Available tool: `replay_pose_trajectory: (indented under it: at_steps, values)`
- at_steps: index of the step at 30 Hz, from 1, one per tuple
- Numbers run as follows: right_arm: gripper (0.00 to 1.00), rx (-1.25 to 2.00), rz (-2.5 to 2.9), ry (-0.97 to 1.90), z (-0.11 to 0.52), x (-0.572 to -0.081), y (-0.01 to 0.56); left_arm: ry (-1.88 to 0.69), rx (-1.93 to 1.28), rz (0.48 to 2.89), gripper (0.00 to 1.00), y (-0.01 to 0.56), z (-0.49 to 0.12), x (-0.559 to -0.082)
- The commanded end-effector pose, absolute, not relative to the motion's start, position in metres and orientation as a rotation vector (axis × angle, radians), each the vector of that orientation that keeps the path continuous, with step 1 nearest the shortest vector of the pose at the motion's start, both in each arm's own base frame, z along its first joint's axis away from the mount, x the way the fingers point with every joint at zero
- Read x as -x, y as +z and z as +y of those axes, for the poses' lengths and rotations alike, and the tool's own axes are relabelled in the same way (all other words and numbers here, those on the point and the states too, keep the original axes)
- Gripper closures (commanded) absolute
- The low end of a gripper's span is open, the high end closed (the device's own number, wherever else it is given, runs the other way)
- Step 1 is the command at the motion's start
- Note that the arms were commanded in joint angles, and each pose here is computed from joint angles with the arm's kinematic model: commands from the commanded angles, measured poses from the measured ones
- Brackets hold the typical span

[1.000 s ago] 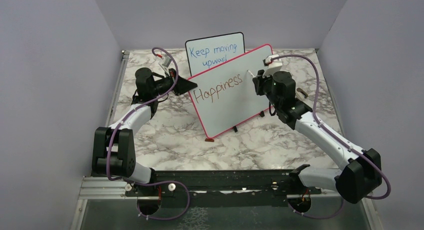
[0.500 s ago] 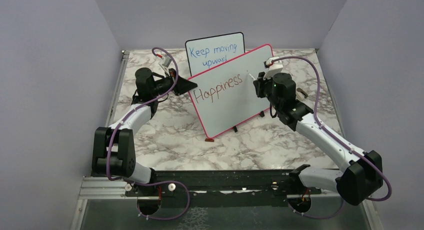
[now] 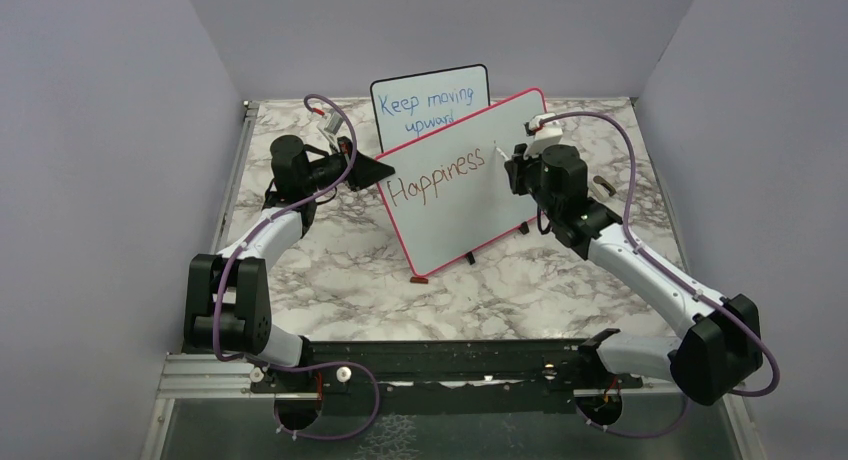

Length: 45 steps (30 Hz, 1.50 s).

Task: Write a sentence on the whiteboard

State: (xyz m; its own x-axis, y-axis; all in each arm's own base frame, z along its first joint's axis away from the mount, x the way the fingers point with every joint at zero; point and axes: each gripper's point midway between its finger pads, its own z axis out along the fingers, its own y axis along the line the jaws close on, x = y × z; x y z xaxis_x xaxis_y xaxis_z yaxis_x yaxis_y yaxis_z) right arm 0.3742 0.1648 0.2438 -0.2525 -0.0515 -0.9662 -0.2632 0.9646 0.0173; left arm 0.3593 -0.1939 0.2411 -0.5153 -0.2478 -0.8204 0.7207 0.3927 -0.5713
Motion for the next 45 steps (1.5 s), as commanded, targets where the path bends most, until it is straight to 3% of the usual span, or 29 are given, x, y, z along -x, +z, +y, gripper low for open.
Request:
replay_pose_trajectory:
  at_steps: [1, 24, 45]
  values:
    - [0.99, 0.199, 1.785, 0.185, 0.162, -0.382, 0.251, -1.263, -0.42, 1.778, 1.0, 0.216, -0.193, -0.362]
    - [0.99, 0.23, 1.938, 0.166, 0.152, -0.357, 0.209, -1.265, -0.418, 1.78, 1.0, 0.216, -0.193, -0.362]
    - [0.99, 0.181, 1.755, 0.179, 0.155, -0.38, 0.269, -1.265, -0.421, 1.776, 1.0, 0.217, -0.193, -0.361]
